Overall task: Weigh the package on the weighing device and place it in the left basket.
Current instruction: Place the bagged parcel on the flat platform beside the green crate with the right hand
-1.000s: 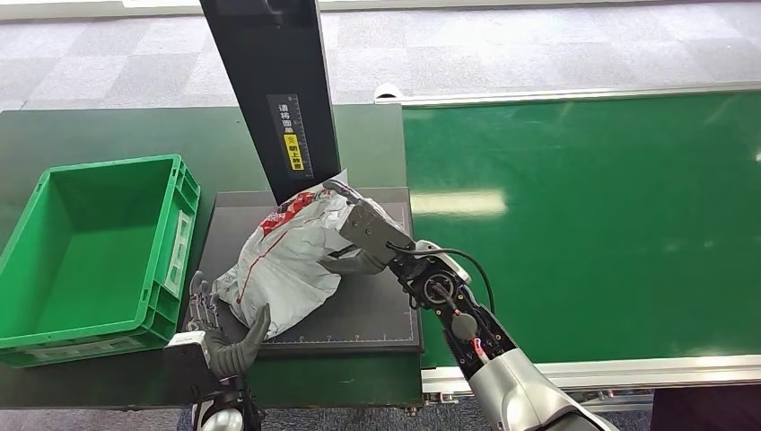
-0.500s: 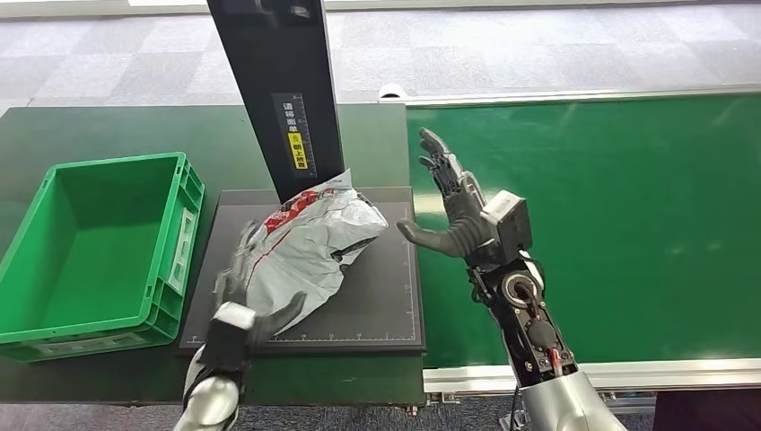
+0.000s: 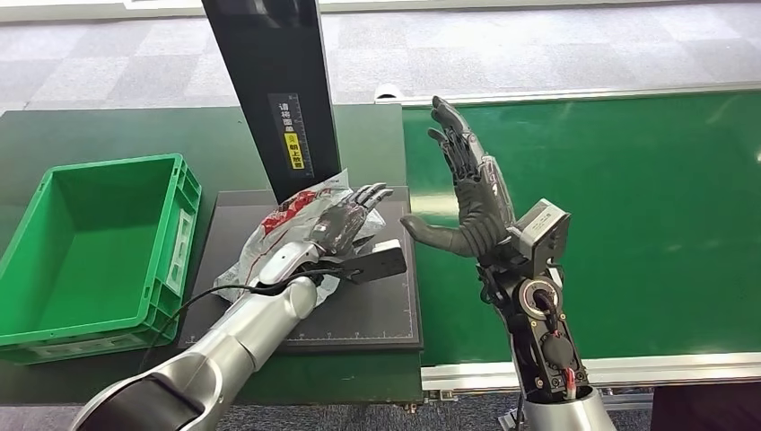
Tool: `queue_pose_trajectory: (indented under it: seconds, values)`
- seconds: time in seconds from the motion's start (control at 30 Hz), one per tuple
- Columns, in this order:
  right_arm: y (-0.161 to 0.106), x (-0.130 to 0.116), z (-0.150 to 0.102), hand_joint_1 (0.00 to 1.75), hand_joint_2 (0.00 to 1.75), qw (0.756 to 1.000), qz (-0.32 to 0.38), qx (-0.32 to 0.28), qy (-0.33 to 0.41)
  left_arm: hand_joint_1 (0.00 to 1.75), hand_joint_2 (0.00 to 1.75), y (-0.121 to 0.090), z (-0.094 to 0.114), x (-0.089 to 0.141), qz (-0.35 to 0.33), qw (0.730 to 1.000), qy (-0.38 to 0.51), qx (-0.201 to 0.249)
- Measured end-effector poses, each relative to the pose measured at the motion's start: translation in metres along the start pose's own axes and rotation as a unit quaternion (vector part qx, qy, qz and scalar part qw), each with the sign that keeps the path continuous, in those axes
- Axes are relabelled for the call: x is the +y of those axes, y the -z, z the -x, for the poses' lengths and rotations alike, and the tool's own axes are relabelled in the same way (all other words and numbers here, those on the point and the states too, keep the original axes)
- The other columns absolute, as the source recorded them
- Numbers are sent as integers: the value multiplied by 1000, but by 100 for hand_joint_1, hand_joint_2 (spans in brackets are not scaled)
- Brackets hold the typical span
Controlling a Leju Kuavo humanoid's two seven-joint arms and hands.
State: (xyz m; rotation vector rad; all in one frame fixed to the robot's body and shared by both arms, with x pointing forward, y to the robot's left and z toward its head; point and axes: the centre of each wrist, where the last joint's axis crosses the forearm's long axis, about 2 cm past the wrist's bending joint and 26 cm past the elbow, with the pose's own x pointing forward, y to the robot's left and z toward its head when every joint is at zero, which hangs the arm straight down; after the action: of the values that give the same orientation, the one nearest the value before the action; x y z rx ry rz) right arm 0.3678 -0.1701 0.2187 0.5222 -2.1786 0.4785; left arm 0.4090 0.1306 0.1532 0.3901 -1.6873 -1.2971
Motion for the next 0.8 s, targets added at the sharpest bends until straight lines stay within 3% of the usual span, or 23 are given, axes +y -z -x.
queue_pose_trajectory:
  seconds: [0.6,0.63,0.73,0.8]
  values:
    - [13,0,-6,0,175,1000,-4,-21,3,2,175,3,5,3,47,998,33,19]
    - [13,0,-6,0,175,1000,-4,-22,3,37,175,3,6,3,55,998,36,20]
    - [15,0,-7,0,175,1000,-4,-27,2,164,175,4,6,3,91,994,50,30]
    - [15,-1,-7,0,175,1000,-5,-28,2,175,175,5,6,2,113,991,59,35]
